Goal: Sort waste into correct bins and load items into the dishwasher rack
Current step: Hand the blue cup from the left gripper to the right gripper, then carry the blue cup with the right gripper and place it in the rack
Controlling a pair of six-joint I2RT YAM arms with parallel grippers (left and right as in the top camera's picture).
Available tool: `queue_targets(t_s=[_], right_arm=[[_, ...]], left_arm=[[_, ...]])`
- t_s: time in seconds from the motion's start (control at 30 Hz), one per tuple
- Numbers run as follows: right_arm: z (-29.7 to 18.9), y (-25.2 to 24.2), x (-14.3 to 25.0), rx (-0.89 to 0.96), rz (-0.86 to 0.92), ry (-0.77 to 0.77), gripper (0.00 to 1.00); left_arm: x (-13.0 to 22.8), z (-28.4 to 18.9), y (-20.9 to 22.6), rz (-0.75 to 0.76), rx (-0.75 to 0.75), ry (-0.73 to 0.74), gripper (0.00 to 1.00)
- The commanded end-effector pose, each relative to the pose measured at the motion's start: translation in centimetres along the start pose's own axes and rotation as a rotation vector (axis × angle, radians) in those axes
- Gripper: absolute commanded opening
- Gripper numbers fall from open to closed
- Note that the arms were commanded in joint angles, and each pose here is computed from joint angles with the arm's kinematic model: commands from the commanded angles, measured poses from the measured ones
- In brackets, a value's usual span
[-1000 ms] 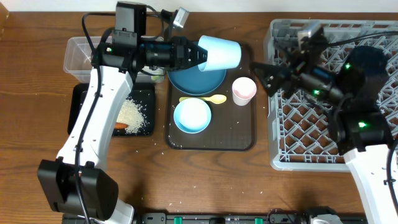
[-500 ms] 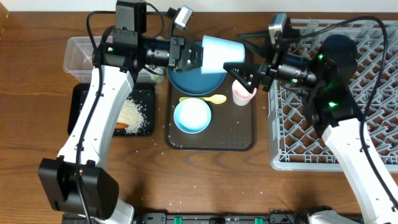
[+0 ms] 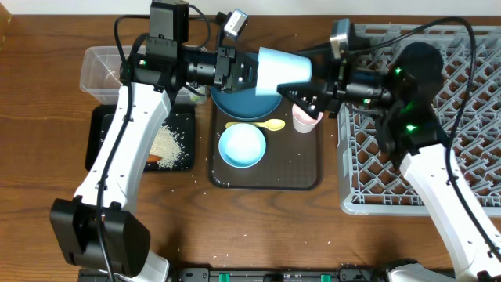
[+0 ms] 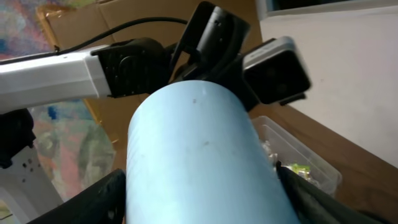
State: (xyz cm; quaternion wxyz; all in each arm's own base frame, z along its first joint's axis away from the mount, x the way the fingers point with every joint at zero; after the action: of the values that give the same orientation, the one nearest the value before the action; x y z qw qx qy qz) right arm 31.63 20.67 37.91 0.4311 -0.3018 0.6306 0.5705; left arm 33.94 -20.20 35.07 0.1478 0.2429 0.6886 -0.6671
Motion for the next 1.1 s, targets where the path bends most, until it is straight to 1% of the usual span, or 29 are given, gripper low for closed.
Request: queue_targets(t_s=[0.0,0.17,0.27,0.33,0.43,0.53,0.73,0.87,0.97,1.07], right_arm=[[0.5,0.2,0.0,-0.02,-0.006,0.01,0.7],[0.5,0.4,0.2,-0.035,-0.014,0.019,0.58],[0.5,0.4,0.1,-0.034,-0.033,0.017,0.49],[0.3,0.3,0.0,-0.031,-0.04,0.012,0.45],[-0.2,0.0,-0.4,-0.017,-0.054,-0.002,0.43],[-1.0,-0.5,-0.9,0.004,-0.062,-0.019,0.42],[-2.8,-2.0,-1.7,0.063,-0.036,-0.048,0.39],[-5.1,-3.7,-2.2,0.136,0.017,-0.076,0.4],[-7.2,-4.9,-2.8,0.195,0.037,-0.104,0.45],[-8.9,-5.8,-3.0,0.24,0.071,-0.125,0.45]], left_arm=[[0.2,0.4,-1.0,-0.039,0.052,0.025,0.06],[0.3,0.6,-1.1,-0.042,0.055,0.03,0.06],[0.3,0.6,-1.0,-0.043,0.055,0.03,0.06],[0.4,0.6,-0.9,-0.047,0.054,0.03,0.09],[0.6,0.6,-0.7,-0.056,0.054,0.03,0.22],[0.7,0.6,-0.4,-0.065,0.053,0.031,0.29],[0.8,0.6,-0.3,-0.049,0.051,0.03,0.33],[0.7,0.5,-0.2,-0.024,0.042,0.025,0.33],[0.5,0.5,0.6,-0.023,-0.017,0.006,0.33],[0.2,0.5,1.6,-0.023,-0.092,-0.016,0.33]])
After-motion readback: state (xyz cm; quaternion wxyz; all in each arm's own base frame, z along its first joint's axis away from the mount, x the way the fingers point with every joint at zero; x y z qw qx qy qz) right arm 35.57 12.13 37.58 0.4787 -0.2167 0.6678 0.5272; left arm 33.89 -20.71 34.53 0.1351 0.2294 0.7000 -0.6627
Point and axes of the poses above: each gripper's point midway between its finger pads, its own z axis out along the fingers, its own y axis along the line the jaws close on, x = y × z, the point moved 4 cm from there along -z, back along the fingers, and after that the axes turned 10 degrees about z, right-handed, at the moved point
